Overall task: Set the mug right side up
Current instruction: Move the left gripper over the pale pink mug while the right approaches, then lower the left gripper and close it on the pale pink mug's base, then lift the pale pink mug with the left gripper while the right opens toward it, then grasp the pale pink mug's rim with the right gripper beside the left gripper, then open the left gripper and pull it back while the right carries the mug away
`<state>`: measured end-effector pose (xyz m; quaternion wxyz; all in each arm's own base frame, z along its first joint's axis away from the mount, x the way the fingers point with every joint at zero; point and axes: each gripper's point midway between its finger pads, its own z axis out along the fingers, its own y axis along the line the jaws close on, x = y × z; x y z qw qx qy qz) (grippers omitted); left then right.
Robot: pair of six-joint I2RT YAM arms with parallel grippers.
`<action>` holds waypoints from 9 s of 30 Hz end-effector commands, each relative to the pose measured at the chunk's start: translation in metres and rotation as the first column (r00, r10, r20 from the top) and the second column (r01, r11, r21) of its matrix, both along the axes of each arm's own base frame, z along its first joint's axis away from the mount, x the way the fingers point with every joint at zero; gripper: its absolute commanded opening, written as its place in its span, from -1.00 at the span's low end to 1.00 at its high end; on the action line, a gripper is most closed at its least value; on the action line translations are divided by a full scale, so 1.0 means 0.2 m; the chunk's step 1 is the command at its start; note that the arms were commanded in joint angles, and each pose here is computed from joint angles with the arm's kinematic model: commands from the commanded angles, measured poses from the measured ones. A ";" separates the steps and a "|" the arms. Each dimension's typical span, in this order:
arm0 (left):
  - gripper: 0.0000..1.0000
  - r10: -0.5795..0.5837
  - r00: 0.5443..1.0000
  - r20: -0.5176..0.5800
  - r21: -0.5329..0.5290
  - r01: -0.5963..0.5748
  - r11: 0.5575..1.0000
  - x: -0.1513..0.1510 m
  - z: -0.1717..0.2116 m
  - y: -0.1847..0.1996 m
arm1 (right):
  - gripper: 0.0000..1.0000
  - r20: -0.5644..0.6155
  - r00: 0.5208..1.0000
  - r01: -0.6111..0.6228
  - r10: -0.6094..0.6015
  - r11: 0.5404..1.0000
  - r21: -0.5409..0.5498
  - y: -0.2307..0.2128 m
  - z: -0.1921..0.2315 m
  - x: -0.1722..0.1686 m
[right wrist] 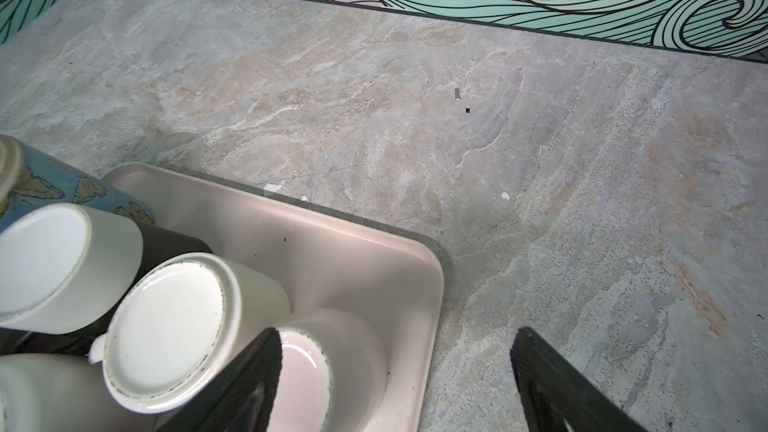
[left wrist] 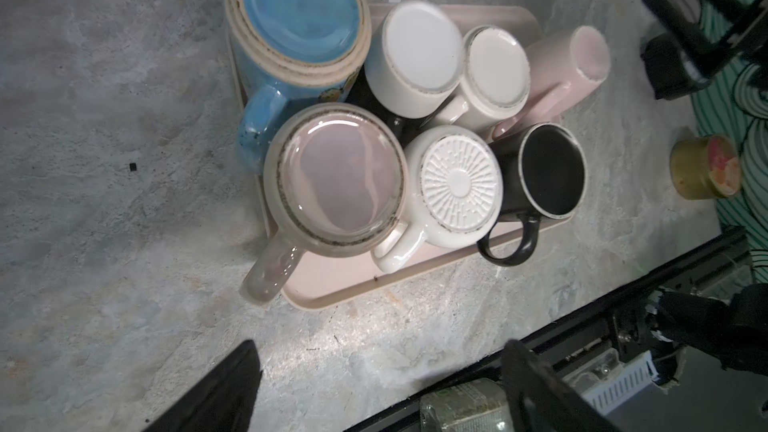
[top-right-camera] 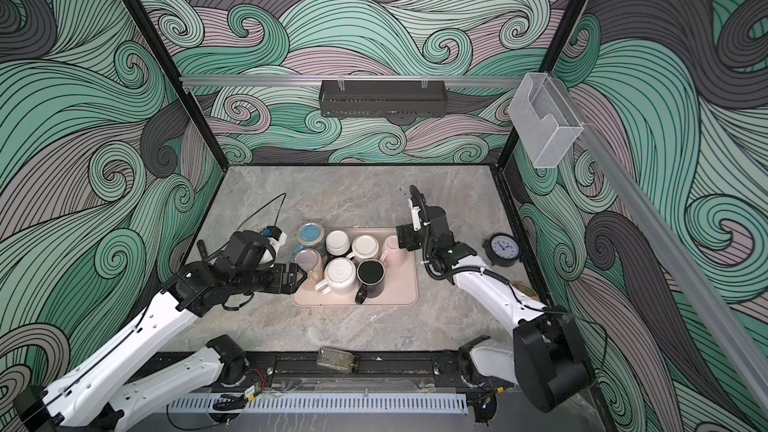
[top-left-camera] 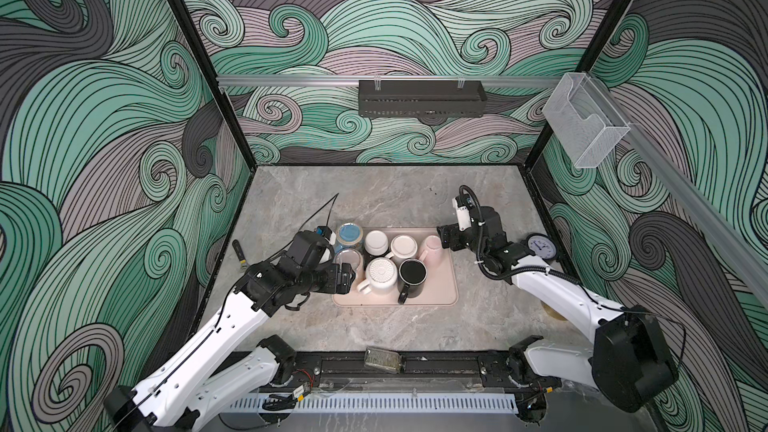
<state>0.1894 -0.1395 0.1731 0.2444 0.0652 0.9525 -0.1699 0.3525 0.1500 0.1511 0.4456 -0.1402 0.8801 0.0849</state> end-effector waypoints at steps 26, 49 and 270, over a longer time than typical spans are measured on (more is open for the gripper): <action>0.75 -0.021 1.000 -0.017 0.187 0.024 0.982 0.17 -0.28 0.00 | 0.69 0.015 0.998 0.057 -0.056 0.996 -0.065 -0.03 -0.06 0.04; 0.00 0.047 0.998 -0.036 0.207 -0.039 0.977 0.13 -0.36 0.04 | 0.49 0.023 0.997 0.074 -0.074 0.997 -0.029 -0.01 -0.05 0.06; 0.97 0.301 0.873 0.384 -0.670 0.040 0.741 1.02 0.80 -0.46 | -1.00 0.109 0.978 -0.156 0.180 0.272 0.949 0.34 0.90 0.32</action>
